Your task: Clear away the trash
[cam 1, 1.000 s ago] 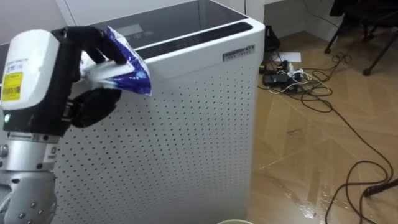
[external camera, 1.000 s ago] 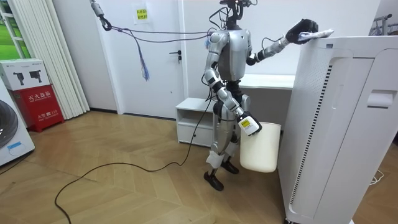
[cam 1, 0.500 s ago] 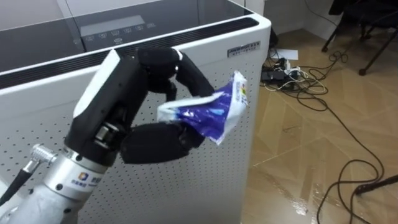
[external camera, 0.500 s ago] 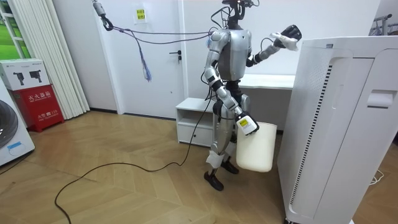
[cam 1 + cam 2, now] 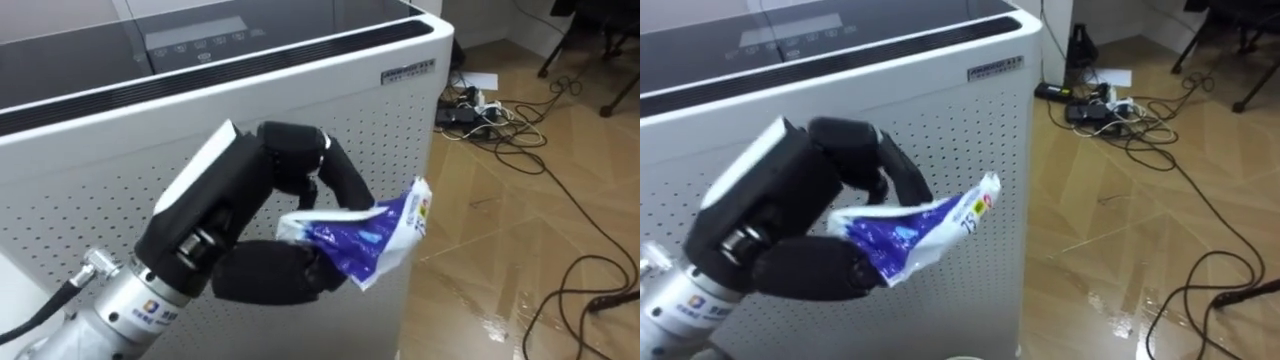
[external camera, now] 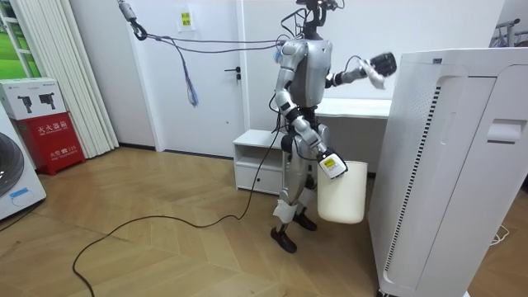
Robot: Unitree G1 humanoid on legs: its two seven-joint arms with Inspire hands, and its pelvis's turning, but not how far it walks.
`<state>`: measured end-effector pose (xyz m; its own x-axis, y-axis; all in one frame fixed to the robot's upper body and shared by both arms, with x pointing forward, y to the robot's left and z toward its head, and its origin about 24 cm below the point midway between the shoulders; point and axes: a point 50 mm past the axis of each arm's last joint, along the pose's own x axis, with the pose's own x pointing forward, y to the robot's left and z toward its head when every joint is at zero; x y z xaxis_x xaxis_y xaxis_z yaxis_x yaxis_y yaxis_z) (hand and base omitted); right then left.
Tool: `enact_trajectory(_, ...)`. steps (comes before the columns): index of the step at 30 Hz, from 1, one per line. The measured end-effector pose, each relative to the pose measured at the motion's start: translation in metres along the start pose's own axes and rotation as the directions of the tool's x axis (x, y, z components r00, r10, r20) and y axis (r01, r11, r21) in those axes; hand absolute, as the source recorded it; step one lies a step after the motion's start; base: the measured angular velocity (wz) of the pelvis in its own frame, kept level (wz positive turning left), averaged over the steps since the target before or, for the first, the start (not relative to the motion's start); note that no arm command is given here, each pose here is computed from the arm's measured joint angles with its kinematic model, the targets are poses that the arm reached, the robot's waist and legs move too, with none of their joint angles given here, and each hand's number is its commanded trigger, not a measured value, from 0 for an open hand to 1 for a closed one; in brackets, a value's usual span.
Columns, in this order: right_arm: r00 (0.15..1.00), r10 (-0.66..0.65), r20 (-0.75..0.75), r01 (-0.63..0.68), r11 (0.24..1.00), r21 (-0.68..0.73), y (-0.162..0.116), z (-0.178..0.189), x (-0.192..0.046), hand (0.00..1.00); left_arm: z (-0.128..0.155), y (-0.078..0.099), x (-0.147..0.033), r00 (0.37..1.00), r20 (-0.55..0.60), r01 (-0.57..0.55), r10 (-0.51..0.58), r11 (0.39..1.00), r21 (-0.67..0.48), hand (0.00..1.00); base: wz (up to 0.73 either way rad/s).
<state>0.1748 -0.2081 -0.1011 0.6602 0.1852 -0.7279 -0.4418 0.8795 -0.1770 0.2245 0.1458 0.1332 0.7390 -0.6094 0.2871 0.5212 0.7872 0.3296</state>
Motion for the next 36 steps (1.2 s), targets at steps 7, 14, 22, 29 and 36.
enact_trajectory(7, 0.999, 0.031, 0.032, -0.028, 0.997, -0.067, -0.004, 0.022, 0.014, 1.00, -0.050, -0.021, -0.005, 0.972, -0.220, 0.080, -0.081, 0.997, -0.010, 1.00, 0.02)
enact_trajectory(14, 0.998, -0.008, 0.058, 0.011, 0.998, -0.058, -0.016, 0.033, 0.018, 1.00, -0.087, -0.032, -0.018, 0.911, -0.393, 0.133, -0.128, 0.991, -0.012, 1.00, 0.10)
enact_trajectory(22, 0.993, -0.041, 0.109, 0.048, 0.996, -0.070, -0.022, 0.047, 0.021, 1.00, -0.125, -0.048, -0.038, 0.827, -0.536, 0.144, -0.173, 0.985, -0.095, 1.00, -0.01)
enact_trajectory(29, 0.992, -0.033, 0.119, 0.042, 0.997, -0.070, -0.021, 0.052, 0.023, 1.00, -0.146, -0.053, -0.049, 0.762, -0.622, 0.139, -0.182, 0.983, -0.118, 0.20, -0.07)
enact_trajectory(36, 0.992, -0.032, 0.121, 0.041, 0.997, -0.070, -0.021, 0.053, 0.024, 1.00, -0.150, -0.053, -0.049, 0.748, -0.635, 0.153, -0.193, 0.981, -0.118, 0.00, -0.01)
